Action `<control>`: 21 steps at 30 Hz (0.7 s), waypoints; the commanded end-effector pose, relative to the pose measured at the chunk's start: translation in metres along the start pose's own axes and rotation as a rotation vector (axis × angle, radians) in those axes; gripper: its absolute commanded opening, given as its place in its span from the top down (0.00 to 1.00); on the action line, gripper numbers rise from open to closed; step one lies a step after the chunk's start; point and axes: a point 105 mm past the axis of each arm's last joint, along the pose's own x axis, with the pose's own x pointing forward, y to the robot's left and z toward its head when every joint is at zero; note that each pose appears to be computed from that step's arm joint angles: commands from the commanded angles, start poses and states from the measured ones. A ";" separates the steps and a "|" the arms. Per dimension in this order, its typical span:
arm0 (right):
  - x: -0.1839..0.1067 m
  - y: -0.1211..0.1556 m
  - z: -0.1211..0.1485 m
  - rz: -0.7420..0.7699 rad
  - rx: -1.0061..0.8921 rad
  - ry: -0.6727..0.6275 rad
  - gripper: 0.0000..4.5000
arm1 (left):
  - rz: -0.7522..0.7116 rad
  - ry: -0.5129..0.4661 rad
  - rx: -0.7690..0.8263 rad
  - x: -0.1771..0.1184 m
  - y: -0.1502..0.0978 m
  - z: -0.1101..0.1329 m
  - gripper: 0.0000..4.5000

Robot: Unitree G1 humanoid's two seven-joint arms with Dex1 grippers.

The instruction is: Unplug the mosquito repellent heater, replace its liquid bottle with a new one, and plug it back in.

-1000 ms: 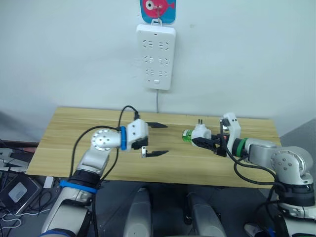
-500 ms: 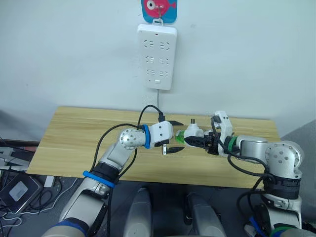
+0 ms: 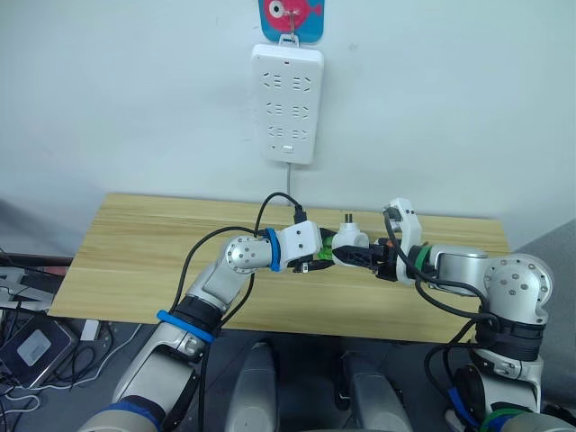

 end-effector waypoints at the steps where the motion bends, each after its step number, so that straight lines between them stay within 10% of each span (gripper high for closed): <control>1: -0.005 0.022 0.011 0.082 -0.073 -0.046 0.17 | -0.014 -0.020 0.015 0.004 -0.004 0.007 0.50; 4: -0.010 0.022 0.018 0.061 -0.120 -0.088 0.00 | 0.003 -0.019 0.003 0.003 -0.002 0.005 0.50; 11: -0.035 0.020 0.050 -0.018 -0.244 -0.278 0.00 | 0.096 -0.037 -0.161 0.004 0.010 -0.002 0.50; 21: -0.037 0.033 0.038 -0.010 -0.292 -0.404 0.00 | 0.294 -0.323 -0.694 0.002 0.037 0.019 0.50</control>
